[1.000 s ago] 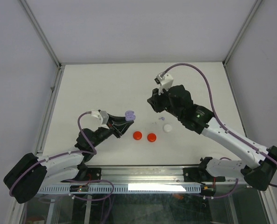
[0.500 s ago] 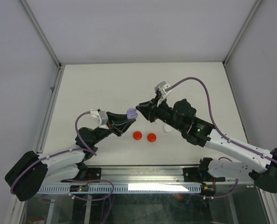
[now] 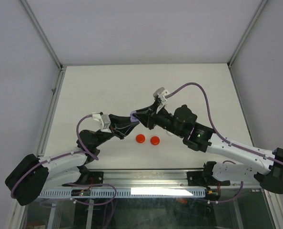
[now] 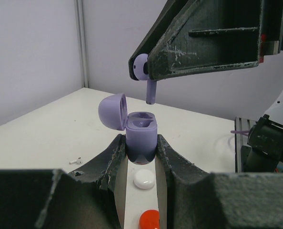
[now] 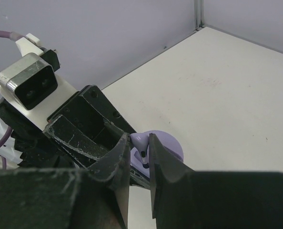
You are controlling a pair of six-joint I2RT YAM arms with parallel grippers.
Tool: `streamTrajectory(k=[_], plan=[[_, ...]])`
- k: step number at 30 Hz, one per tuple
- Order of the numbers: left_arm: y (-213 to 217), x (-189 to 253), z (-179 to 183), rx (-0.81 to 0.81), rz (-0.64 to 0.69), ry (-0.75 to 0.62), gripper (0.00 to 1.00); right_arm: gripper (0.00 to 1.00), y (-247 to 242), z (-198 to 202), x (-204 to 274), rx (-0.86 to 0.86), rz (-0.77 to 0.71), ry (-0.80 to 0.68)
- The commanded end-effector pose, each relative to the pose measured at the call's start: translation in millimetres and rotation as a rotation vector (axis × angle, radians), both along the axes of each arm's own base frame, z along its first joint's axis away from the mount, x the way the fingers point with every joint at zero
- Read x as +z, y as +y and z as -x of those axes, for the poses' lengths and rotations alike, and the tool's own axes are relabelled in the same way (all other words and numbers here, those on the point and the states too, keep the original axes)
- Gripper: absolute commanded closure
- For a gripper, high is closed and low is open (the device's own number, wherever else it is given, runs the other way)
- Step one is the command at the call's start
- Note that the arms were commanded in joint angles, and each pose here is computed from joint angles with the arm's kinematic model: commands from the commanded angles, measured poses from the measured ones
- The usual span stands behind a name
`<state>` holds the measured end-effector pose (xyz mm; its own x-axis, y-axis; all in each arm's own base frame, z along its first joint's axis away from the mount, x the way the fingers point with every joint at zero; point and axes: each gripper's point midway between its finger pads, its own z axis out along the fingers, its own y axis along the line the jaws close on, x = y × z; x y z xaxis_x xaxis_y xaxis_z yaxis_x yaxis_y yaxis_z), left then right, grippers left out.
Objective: Insert the wireless bluetooth earbuds into the charging case
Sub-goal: Place the earbud in the charging case.
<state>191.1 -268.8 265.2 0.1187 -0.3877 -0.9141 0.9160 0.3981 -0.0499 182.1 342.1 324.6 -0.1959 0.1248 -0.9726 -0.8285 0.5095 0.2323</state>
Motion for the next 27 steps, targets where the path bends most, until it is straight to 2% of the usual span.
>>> streamTrajectory(k=[1, 20, 27], plan=[[4, 32, 6, -0.001, 0.052, -0.117, 1.0, 0.89, 4, 0, 15, -0.002, -0.058, -0.027], [8, 37, 5, 0.013, 0.079, -0.101, 1.0, 0.87, 12, 0, -6, -0.012, -0.001, -0.014], [8, 35, 1, 0.025, 0.085, -0.076, 1.0, 0.68, 10, 1, -3, -0.022, -0.006, -0.021]])
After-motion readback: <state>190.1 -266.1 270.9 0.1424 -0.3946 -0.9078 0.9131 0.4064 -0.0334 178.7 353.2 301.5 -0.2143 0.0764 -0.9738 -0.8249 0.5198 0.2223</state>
